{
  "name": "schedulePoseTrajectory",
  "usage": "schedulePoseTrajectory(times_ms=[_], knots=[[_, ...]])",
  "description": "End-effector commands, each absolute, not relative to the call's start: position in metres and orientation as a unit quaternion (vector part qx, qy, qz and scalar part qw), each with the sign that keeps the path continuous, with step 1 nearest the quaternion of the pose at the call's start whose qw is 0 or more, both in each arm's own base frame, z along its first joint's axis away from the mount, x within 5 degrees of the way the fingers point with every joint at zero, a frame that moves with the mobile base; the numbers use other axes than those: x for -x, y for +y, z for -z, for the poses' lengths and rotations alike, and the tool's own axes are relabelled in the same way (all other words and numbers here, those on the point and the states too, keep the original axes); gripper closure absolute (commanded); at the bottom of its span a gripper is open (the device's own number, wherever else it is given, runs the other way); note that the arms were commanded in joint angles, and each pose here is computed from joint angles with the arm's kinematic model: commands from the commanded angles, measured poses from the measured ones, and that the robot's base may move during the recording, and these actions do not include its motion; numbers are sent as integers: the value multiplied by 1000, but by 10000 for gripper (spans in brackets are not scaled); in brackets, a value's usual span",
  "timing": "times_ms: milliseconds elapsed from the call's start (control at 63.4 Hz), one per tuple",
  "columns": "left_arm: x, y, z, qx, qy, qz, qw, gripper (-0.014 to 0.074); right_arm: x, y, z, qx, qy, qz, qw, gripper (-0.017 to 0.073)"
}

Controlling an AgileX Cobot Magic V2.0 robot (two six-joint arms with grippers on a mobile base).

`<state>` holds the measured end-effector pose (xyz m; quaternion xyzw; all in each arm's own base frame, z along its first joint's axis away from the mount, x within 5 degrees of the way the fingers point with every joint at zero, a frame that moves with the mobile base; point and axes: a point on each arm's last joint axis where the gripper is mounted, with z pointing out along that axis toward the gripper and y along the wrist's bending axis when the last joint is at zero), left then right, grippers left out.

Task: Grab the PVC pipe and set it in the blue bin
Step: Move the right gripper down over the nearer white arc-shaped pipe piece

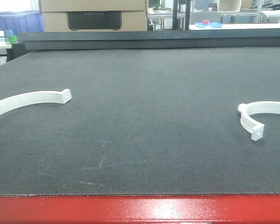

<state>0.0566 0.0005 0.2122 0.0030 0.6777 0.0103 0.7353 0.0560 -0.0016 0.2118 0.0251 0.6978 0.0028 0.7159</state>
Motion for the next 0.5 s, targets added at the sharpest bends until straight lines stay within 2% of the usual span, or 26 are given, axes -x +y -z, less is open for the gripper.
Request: schedulePoseTrajectory(times_ms=[0,489], knots=[[-56,0,-215,-1,668,-5,744,704,-56,-2,-214,-19,688,3,725,713],[-56,0,-215,-1,668,-5,744,704,-56,-2,-214,-19,688,3,725,713]])
